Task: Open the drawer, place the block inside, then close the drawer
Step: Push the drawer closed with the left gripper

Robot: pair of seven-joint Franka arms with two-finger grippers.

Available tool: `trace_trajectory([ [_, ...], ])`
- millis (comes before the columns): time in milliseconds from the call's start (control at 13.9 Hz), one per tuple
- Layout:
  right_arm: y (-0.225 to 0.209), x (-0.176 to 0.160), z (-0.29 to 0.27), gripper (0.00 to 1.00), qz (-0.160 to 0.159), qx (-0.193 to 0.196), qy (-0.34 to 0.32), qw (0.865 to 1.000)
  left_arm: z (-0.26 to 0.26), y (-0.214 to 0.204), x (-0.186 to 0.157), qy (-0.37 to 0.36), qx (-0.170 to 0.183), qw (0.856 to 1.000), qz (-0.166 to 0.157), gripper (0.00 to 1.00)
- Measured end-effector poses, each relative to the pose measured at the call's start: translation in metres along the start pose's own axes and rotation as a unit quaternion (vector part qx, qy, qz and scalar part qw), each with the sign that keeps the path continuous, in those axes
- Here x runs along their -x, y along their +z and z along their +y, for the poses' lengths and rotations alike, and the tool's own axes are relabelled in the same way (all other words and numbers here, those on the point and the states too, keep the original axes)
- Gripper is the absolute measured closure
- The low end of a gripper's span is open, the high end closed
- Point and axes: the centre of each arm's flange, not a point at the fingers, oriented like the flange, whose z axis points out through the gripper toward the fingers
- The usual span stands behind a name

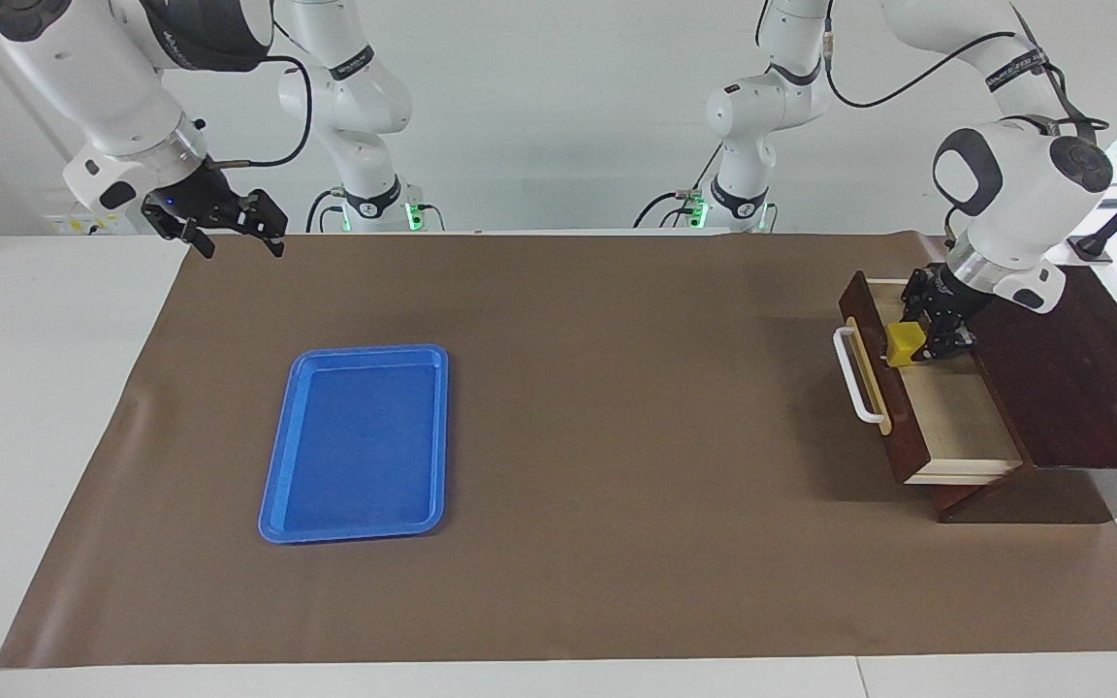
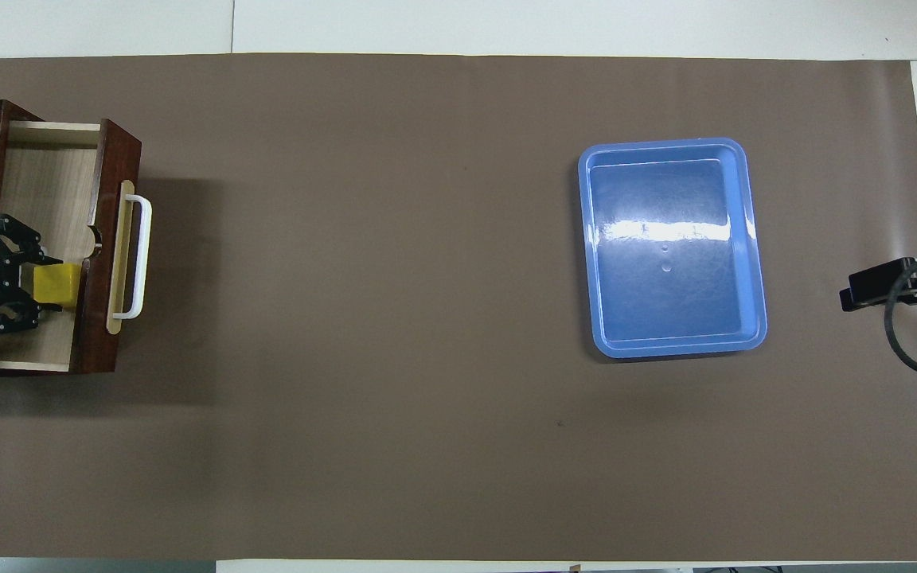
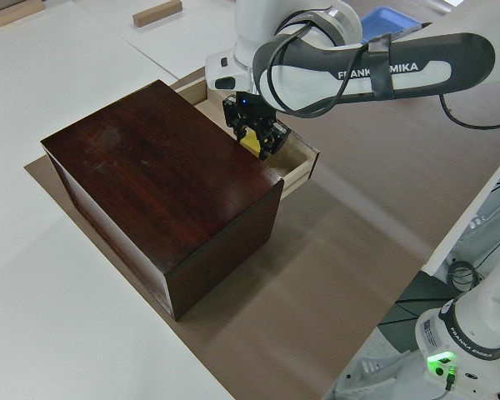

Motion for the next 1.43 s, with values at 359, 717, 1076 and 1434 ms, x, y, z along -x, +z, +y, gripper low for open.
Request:
trace_trajectory([
  [359, -0.045, 0.024, 0.003, 0.0, 0.022, 0.006, -0.034, 0.999, 0.012, -0.073, 0.047, 0.042, 0.009, 0.999, 0.0, 0.0],
  [717, -0.051, 0.017, 0.002, 0.0, 0.037, 0.008, -0.037, 0.999, 0.009, -0.054, 0.145, 0.105, -0.012, 0.994, 0.009, 0.0],
  [1076, -0.025, -0.009, 0.007, 0.0, 0.022, 0.006, -0.038, 0.999, 0.011, -0.011, 0.112, 0.057, -0.005, 0.998, 0.024, 0.0],
  [1434, -0.003, -0.027, 0.01, 0.0, 0.035, 0.022, -0.041, 0.998, 0.018, -0.017, 0.055, 0.009, 0.026, 0.999, 0.024, 0.0],
])
